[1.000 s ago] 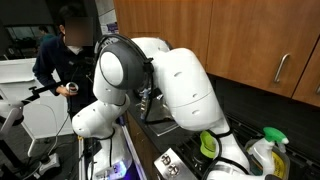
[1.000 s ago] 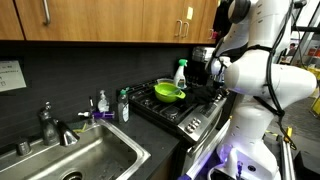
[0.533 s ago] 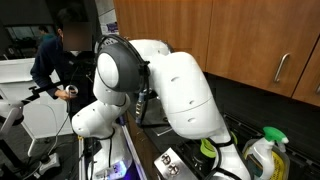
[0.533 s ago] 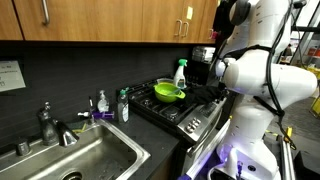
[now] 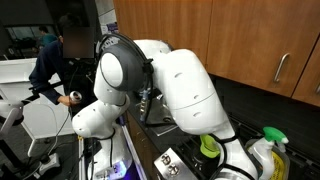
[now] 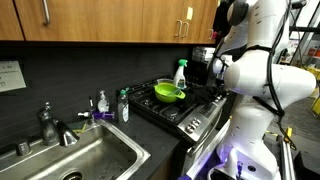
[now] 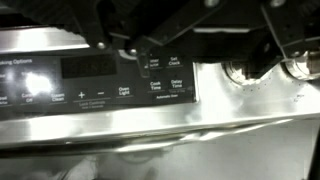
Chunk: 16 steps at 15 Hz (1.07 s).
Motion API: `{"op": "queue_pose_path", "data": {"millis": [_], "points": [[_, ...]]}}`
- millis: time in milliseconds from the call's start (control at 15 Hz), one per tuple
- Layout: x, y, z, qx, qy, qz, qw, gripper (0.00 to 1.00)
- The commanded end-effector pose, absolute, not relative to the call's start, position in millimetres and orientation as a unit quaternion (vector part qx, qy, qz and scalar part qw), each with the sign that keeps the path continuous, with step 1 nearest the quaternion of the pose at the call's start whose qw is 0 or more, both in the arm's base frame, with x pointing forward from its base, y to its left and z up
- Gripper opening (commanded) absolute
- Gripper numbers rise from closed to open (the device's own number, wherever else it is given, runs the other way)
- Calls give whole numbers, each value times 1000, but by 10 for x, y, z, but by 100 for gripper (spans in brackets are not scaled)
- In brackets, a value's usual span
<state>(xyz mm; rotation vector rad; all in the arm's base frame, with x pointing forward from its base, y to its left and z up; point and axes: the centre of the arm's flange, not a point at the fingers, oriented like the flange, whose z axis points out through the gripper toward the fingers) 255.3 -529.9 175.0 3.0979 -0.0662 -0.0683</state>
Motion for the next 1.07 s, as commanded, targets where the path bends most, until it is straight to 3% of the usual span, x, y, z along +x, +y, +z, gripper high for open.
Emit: {"op": "queue_pose_path", "data": {"millis": [0,1000], "points": [[2752,-5442,1733,998,-25,-33,41,100],[2855,-5847,1330,997,-50,-60,14,99]]}}
